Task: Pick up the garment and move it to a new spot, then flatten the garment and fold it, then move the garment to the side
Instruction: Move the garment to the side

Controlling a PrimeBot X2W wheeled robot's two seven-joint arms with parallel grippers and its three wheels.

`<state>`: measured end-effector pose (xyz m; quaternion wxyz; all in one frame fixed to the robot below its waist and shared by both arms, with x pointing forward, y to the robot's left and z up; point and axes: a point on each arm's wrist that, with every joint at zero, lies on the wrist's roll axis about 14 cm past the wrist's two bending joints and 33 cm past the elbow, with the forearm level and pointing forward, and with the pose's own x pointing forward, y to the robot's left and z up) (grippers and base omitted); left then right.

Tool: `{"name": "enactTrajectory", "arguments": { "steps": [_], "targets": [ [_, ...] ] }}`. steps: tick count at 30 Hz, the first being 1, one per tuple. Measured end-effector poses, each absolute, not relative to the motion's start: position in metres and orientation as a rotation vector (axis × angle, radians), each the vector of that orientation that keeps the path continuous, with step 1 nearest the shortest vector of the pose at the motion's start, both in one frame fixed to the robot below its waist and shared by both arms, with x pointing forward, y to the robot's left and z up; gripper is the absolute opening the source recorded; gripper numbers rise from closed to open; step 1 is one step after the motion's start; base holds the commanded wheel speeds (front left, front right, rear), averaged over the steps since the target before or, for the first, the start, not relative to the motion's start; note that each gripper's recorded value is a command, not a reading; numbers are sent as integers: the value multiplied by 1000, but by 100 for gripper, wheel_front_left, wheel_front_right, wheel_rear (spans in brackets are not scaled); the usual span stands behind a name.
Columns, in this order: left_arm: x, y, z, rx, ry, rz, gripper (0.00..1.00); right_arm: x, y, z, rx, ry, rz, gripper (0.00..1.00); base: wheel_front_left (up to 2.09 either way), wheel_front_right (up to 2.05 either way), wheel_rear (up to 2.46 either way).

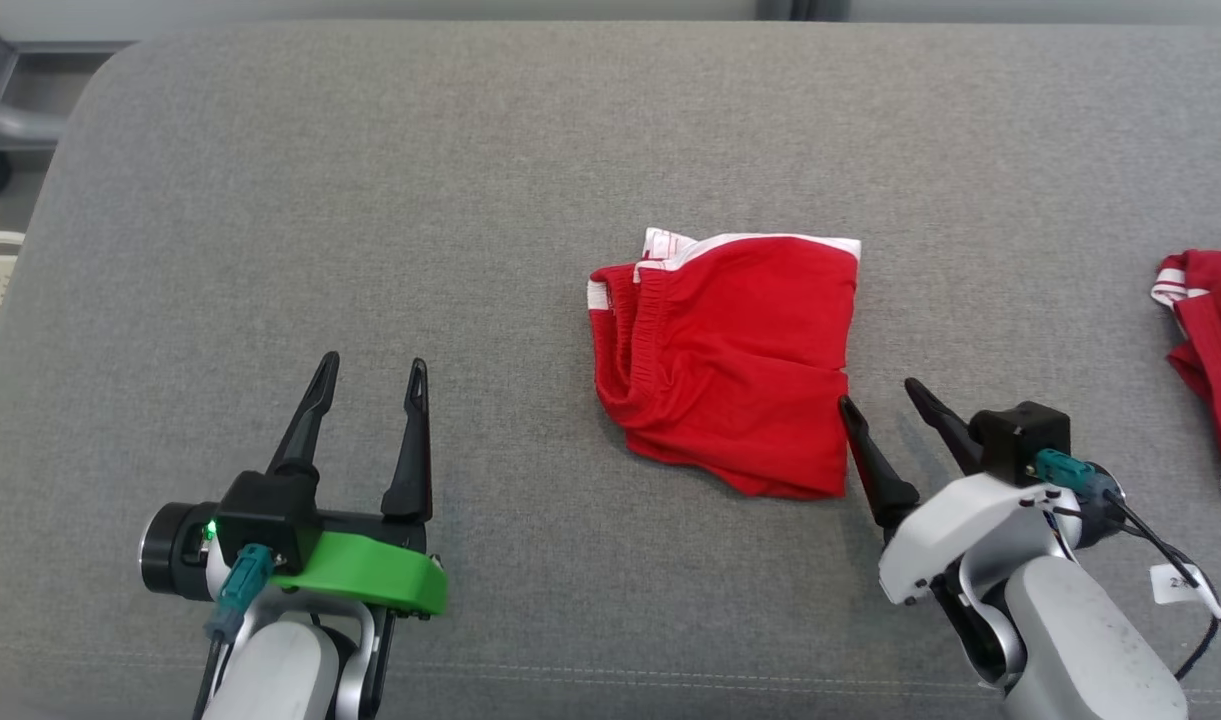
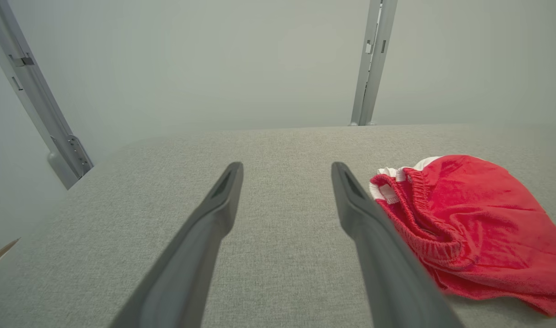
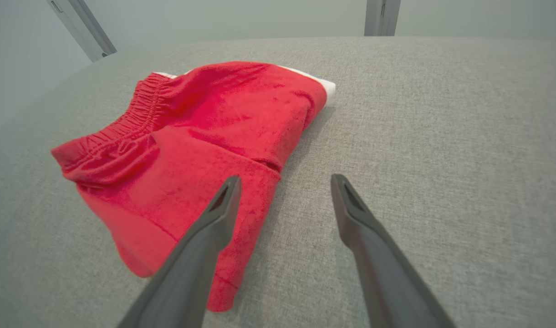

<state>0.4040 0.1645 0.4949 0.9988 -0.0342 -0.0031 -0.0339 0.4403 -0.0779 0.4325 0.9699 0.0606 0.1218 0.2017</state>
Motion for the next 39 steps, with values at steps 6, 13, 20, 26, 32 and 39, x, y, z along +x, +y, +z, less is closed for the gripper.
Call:
{"name": "enactTrajectory", "arguments": {
  "steps": [6, 13, 20, 26, 32, 39],
  "targets": [
    [406, 174, 484, -66, 17, -36, 100, 449, -43, 402, 153, 348, 487, 100, 0, 0, 0],
    [409, 179, 474, -59, 40, -21, 100, 447, -26, 387, 193, 397, 521, 0, 0, 0, 0],
    [422, 164, 479, -50, 14, -78, 100, 454, -50, 405, 137, 291, 493, 0, 0, 0, 0],
    [440, 138, 492, -43, -32, -169, 100, 439, -106, 404, 22, 282, 391, 0, 0, 0, 0],
    [459, 101, 500, -29, -59, -289, 100, 418, -171, 409, -78, 294, 247, 0, 0, 0, 0],
    [476, 38, 506, -50, -82, -470, 100, 401, -237, 426, -184, 282, 93, 0, 0, 0, 0]
  ]
}}
